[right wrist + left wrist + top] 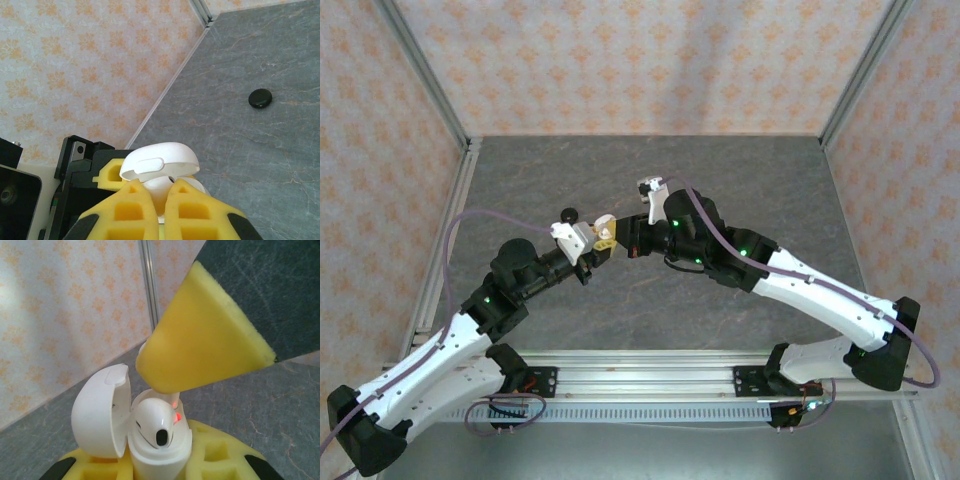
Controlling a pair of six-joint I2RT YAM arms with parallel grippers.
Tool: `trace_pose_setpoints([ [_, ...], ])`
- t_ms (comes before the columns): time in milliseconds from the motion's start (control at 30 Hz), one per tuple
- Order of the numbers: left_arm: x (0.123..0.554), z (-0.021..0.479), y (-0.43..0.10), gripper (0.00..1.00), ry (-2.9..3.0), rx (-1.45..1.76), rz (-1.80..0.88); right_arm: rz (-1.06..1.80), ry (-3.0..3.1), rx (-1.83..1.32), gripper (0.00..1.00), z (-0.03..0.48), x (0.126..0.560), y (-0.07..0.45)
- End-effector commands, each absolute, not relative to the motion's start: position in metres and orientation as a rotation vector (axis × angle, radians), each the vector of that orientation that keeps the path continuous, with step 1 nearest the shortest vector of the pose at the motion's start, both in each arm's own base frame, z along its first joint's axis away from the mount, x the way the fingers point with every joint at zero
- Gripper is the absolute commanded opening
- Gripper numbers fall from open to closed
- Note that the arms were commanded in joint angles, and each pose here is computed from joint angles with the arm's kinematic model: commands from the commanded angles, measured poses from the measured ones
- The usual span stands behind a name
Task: Insert wireless bluetooth earbuds into charging case
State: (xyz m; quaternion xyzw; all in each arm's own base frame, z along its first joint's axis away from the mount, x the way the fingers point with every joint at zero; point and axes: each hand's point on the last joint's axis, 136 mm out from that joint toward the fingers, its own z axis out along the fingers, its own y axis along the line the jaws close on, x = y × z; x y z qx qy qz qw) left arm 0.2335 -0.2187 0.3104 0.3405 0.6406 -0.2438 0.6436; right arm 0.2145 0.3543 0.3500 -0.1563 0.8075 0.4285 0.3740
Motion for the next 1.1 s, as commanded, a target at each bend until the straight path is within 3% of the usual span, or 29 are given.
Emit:
trace_pose_setpoints([
  [0,0.231,0.349,-0.219,0.00,1.354,0.744,-0.578,1.068,2.059,-0.419,0.09,0.353,0.216,0.357],
  [567,0.230,0.349,-0.221,0.00,1.347,0.756,-0.584,1.060,2.077,-0.472,0.10,0.355,0.214,0.363],
  [1067,0.230,0.350,-0.223,0.00,1.349,0.753,-0.594,1.072,2.093,-0.461,0.28,0.363,0.210,0.359],
])
